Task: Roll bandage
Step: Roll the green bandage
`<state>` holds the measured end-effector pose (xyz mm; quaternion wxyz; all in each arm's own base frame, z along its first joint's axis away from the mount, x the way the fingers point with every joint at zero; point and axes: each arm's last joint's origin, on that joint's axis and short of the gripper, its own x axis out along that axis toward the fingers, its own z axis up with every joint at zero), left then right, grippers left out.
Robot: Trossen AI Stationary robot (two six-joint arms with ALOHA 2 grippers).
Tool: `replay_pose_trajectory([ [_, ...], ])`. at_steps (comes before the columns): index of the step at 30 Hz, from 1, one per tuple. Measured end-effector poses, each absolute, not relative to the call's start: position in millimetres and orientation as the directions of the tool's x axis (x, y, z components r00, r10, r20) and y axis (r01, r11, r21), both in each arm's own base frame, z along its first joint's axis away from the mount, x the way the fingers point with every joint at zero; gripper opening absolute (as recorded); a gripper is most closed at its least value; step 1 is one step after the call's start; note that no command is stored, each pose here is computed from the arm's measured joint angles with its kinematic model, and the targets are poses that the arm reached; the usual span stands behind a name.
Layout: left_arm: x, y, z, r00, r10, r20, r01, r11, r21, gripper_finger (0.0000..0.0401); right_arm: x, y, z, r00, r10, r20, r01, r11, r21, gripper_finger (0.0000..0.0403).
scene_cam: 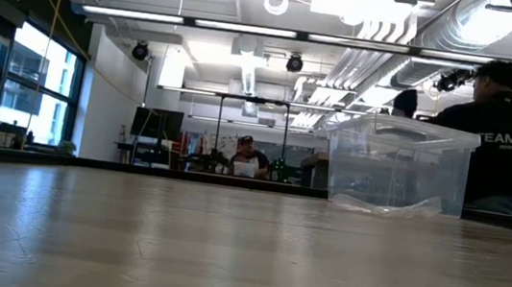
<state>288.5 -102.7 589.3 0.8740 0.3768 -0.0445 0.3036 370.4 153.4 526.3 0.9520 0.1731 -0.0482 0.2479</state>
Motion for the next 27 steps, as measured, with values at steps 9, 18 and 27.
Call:
replay_pose_trajectory([
  [9,288.7,-97.5,579.1,0.743,0.646,0.177,-0.578,0.485,0.656,0.0,367.2,151.8,532.0,0.88,0.422,0.217,-0.472,0.827,0.307,0.0007],
  [18,282.2,-90.1,579.1,0.615,0.781,0.109,-0.669,0.444,0.596,0.0,343.6,159.3,548.7,0.853,0.445,0.271,-0.503,0.841,0.202,0.0007],
  [27,281.9,-89.0,566.8,0.65,0.757,0.059,-0.668,0.533,0.519,0.0092,333.4,166.2,553.5,0.856,0.434,0.282,-0.485,0.863,0.142,0.0007],
])
